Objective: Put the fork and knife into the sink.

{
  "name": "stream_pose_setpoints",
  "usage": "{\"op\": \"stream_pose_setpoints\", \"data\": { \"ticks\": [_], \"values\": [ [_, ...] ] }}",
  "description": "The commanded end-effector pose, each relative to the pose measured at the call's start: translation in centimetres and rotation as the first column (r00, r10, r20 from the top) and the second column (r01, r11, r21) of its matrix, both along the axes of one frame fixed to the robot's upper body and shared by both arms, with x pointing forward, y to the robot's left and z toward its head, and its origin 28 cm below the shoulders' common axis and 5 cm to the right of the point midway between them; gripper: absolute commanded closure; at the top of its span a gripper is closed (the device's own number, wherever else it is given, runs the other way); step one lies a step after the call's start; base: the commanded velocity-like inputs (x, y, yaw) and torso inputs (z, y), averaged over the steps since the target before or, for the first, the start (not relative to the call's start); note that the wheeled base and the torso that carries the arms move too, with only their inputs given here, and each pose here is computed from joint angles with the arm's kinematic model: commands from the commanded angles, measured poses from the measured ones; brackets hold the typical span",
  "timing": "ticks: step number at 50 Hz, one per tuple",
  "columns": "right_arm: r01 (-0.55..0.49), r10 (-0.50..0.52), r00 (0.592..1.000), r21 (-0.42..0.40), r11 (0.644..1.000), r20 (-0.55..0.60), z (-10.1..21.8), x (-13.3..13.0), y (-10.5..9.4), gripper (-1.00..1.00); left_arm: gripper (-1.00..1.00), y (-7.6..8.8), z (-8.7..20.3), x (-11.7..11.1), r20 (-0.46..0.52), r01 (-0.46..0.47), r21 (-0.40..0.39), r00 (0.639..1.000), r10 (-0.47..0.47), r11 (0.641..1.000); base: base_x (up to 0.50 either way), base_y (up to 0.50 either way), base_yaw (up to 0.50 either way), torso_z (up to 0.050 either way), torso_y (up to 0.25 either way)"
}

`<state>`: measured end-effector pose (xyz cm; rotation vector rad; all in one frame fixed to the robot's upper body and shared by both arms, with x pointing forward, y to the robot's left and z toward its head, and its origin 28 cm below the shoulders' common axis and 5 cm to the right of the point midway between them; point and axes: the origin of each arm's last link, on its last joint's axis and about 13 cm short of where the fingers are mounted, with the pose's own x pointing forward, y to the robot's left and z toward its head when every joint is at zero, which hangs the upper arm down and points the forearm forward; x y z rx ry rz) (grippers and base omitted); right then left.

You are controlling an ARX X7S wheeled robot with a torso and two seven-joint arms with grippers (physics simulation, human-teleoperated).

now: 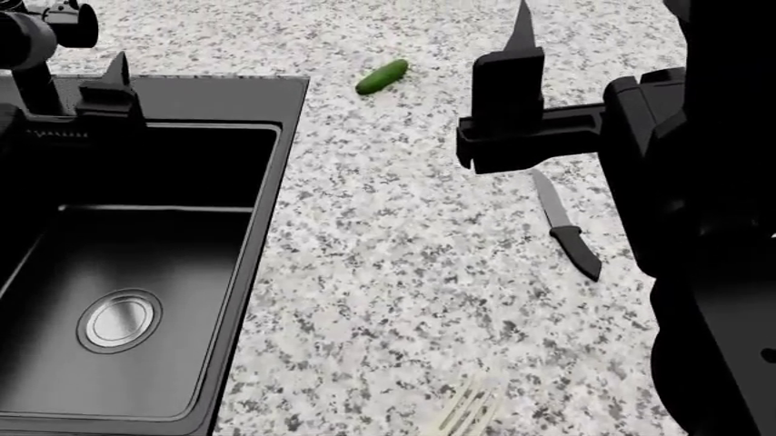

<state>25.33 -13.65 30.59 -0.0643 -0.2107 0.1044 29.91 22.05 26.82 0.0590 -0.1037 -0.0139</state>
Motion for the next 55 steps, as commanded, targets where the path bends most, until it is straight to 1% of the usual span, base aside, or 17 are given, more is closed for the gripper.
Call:
{"op": "stream_pose_setpoints", "data": {
  "ticks": [1,3,6,12,13,14,18,22,24,27,31,37,40,48,52,54,55],
  "values": [
    [0.000,0.000,1.000,-0.009,1.000,-0.012,-0.2,0.0,0.0,-1.00,-1.00,-1.1,0.3,-1.5,-0.128,0.182,0.038,0.976,-0.176,0.982,0.00,0.00,0.00,0.000,0.000],
    [-0.001,0.000,1.000,-0.008,1.000,-0.014,-0.2,0.0,0.0,-1.00,-1.00,-1.7,0.3,-2.3,-0.182,0.247,0.060,0.955,-0.232,0.967,0.00,0.00,0.00,0.000,0.000],
    [-0.006,0.006,1.000,-0.007,1.000,-0.019,-0.4,0.1,0.0,-1.00,-1.00,-2.6,0.0,-3.4,-0.252,0.367,0.095,0.908,-0.335,0.925,0.00,0.00,0.00,0.000,0.000],
    [-0.001,0.001,1.000,-0.007,1.000,-0.024,-0.4,0.1,-0.1,-1.00,-1.00,-3.8,-0.8,-5.8,-0.372,0.567,0.074,0.779,-0.505,0.820,0.00,0.00,0.00,0.000,0.000],
    [-0.001,0.001,1.000,-0.006,1.000,-0.026,-0.4,0.1,-0.1,-1.00,-1.00,-3.9,-0.8,-6.1,-0.386,0.581,0.073,0.766,-0.514,0.811,0.00,0.00,0.00,0.000,0.000],
    [0.000,0.000,1.000,-0.006,1.000,-0.027,-0.4,0.1,-0.2,-1.00,-1.00,-4.1,-0.9,-6.7,-0.401,0.610,0.081,0.744,-0.534,0.788,0.00,0.00,0.00,0.000,0.000],
    [-0.002,0.002,1.000,-0.002,1.000,-0.029,-0.6,0.1,-0.2,-1.00,-1.00,-4.8,-1.6,-8.2,-0.448,0.664,0.098,0.695,-0.562,0.742,0.00,0.00,0.00,0.000,0.000],
    [-0.003,0.003,0.999,0.001,1.000,-0.034,-0.8,0.1,-0.1,-1.00,-1.00,-5.6,-2.1,-9.6,-0.496,0.695,0.101,0.656,-0.569,0.712,0.00,0.00,0.00,0.000,0.000],
    [-0.003,0.003,0.999,0.004,1.000,-0.036,-1.0,0.1,-0.2,-1.00,-1.00,-6.0,-2.2,-10.0,-0.507,0.703,0.098,0.644,-0.573,0.704,0.00,0.00,0.00,0.000,0.000],
    [-0.005,0.005,0.999,0.006,1.000,-0.040,-1.2,0.1,-0.2,-1.00,-1.00,-6.6,-2.2,-10.0,-0.504,0.704,0.105,0.647,-0.573,0.702,0.00,0.00,0.00,0.000,0.000],
    [-0.005,0.005,0.999,0.009,1.000,-0.043,-1.3,0.2,-0.2,-1.00,-1.00,-7.3,-2.8,-10.2,-0.541,0.736,0.114,0.610,-0.579,0.668,0.00,0.00,0.00,0.000,0.000],
    [-0.001,0.002,0.999,0.012,1.000,-0.049,-1.6,0.1,-0.3,-1.00,-1.00,-7.6,-3.0,-10.4,-0.557,0.749,0.125,0.596,-0.578,0.651,0.00,0.00,0.00,0.000,0.000],
    [-0.002,0.003,0.999,0.015,1.000,-0.051,-1.4,0.1,-0.1,-1.00,-1.00,-7.9,-3.0,-10.6,-0.556,0.760,0.099,0.577,-0.598,0.642,0.00,0.00,0.00,0.000,0.000],
    [-0.003,0.005,0.998,0.025,1.000,-0.061,-1.9,0.2,-0.3,-1.00,-1.00,-8.5,-3.5,-9.2,-0.575,0.747,0.051,0.565,-0.592,0.663,0.00,0.00,0.00,0.000,0.000],
    [-0.004,0.006,0.998,0.035,0.999,-0.070,-2.4,0.4,-0.5,-1.00,-1.00,-8.9,-3.7,-8.7,-0.621,0.729,0.023,0.547,-0.561,0.685,0.00,0.00,0.00,0.000,0.000],
    [-0.005,0.008,0.997,0.042,0.999,-0.073,-2.7,0.5,-0.6,-1.00,-1.00,-9.1,-3.8,-8.6,-0.639,0.733,0.009,0.528,-0.559,0.681,0.00,0.00,0.00,0.000,0.000],
    [-0.005,0.008,0.997,0.042,0.999,-0.073,-2.7,0.5,-0.6,-1.00,-1.00,-9.1,-3.8,-8.6,-0.640,0.733,0.011,0.528,-0.559,0.680,0.00,0.00,0.00,0.000,0.000]
  ]
}}
